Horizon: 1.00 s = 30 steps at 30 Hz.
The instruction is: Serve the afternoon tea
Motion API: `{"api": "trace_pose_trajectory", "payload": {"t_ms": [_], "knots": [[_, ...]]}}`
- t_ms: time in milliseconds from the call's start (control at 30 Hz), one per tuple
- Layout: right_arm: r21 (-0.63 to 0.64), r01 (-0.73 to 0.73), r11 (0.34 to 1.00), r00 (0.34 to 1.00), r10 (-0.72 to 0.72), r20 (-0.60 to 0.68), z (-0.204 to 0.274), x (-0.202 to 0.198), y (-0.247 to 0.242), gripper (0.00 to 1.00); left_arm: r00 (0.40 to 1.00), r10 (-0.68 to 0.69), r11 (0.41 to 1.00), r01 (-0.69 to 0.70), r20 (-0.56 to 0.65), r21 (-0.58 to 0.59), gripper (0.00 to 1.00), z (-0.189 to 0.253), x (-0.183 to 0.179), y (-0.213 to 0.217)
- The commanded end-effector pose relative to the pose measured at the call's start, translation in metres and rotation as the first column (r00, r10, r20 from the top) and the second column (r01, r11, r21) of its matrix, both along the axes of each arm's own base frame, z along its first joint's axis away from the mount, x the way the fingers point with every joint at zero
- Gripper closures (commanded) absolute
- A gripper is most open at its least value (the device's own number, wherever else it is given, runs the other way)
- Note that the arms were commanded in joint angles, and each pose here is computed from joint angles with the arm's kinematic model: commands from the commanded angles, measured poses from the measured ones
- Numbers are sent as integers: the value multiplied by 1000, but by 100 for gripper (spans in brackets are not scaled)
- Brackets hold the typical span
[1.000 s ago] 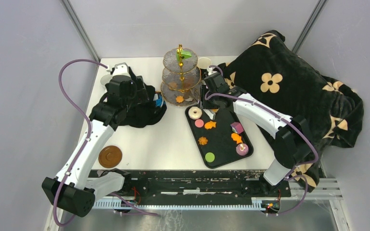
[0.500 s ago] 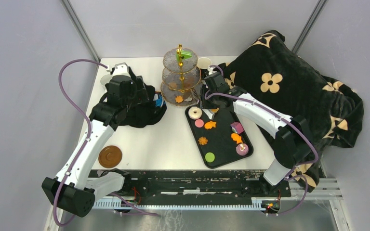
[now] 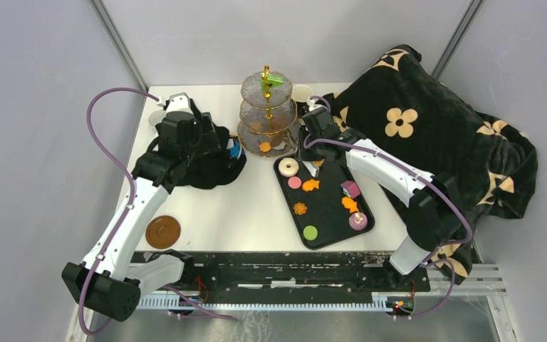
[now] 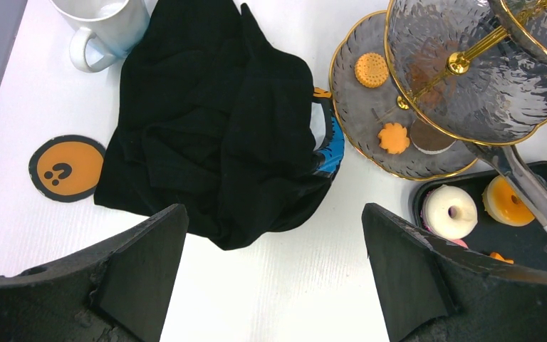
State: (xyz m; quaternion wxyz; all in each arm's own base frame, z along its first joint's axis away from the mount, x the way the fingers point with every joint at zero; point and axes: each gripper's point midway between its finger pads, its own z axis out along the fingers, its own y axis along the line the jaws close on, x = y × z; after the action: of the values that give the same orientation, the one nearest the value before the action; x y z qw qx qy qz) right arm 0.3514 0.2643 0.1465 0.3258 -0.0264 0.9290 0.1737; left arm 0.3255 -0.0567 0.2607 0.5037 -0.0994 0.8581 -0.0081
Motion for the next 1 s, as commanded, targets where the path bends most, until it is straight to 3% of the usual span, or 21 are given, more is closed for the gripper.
{"api": "trace_pose_trajectory", "payload": {"t_ms": [0,233,467,967], "knots": [[-51,19,998,986,-10,167,40,14,-17,99,997,-16,1000,16,79,10,1,28,3,2],[-210,-25,977,964,79,254,45,19,-34,99,997,-21,1000,21,74,9,1,26,7,0],[-273,25,962,970,43,239,56,5,-61,99,997,-20,1000,19,73,14,1,26,7,1],[-428,45,903,994,-84,-73,64,-137,-165,99,993,-75,996,79,86,-41,1,33,8,-14]]}}
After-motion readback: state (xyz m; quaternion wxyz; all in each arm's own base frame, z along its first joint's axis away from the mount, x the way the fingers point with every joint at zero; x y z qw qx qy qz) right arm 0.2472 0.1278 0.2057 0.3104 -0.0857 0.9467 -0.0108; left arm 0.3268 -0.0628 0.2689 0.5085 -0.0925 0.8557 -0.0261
